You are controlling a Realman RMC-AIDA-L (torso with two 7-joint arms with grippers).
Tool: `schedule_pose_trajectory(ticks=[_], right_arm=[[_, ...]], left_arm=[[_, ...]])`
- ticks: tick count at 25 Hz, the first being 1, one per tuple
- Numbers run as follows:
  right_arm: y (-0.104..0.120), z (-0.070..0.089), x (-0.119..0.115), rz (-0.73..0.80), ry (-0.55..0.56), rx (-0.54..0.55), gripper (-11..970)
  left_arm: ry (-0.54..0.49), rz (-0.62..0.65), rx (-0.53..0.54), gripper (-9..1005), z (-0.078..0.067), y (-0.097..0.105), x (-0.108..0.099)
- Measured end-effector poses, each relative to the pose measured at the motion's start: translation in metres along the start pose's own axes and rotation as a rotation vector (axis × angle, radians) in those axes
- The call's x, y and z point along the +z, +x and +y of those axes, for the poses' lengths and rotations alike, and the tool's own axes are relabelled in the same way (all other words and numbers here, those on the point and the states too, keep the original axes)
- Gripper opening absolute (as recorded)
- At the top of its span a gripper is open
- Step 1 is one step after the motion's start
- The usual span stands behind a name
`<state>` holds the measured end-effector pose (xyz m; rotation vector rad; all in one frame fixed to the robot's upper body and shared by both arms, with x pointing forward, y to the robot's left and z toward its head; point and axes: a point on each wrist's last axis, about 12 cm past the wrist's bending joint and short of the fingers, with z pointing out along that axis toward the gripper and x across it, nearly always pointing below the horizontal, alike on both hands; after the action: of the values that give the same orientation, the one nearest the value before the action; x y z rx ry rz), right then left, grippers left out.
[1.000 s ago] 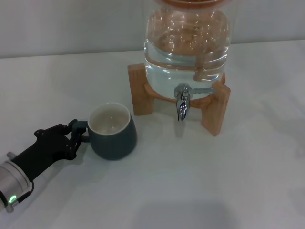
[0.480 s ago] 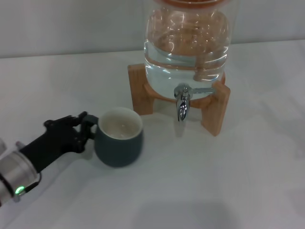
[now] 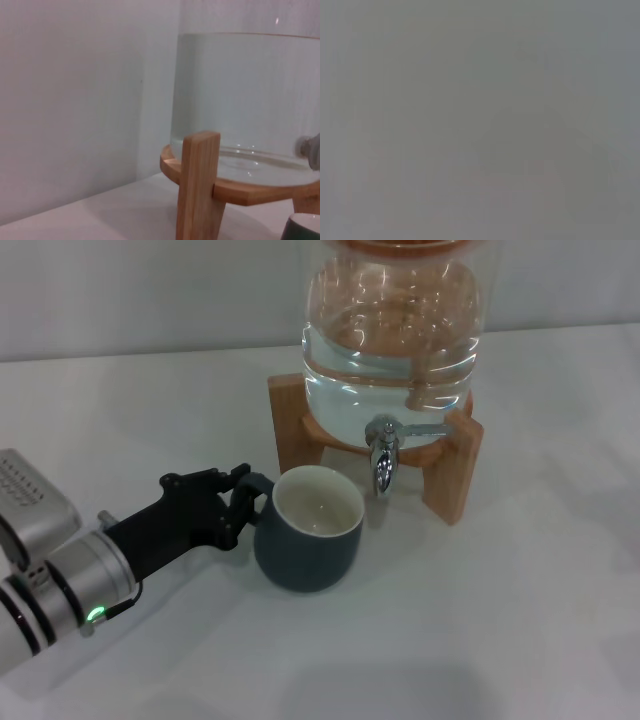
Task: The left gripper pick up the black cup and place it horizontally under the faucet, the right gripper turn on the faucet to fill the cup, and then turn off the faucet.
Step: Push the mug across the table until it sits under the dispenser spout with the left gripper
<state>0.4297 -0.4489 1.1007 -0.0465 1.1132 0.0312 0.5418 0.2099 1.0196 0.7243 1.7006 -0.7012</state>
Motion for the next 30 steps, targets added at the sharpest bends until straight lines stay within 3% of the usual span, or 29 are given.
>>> schedule_pose_trajectory(ticks=[14, 30], right_arm=[[0.000, 0.002, 0.002, -0.009, -0.010, 0.002, 767], [0.002, 0.003, 0.002, -0.003, -0.008, 0.009, 767]], left_arm=[[0.060, 0.037, -0.006, 162, -0.005, -0.013, 0.028], [0.099, 0.093, 0.009, 161, -0.008, -0.020, 0.044]])
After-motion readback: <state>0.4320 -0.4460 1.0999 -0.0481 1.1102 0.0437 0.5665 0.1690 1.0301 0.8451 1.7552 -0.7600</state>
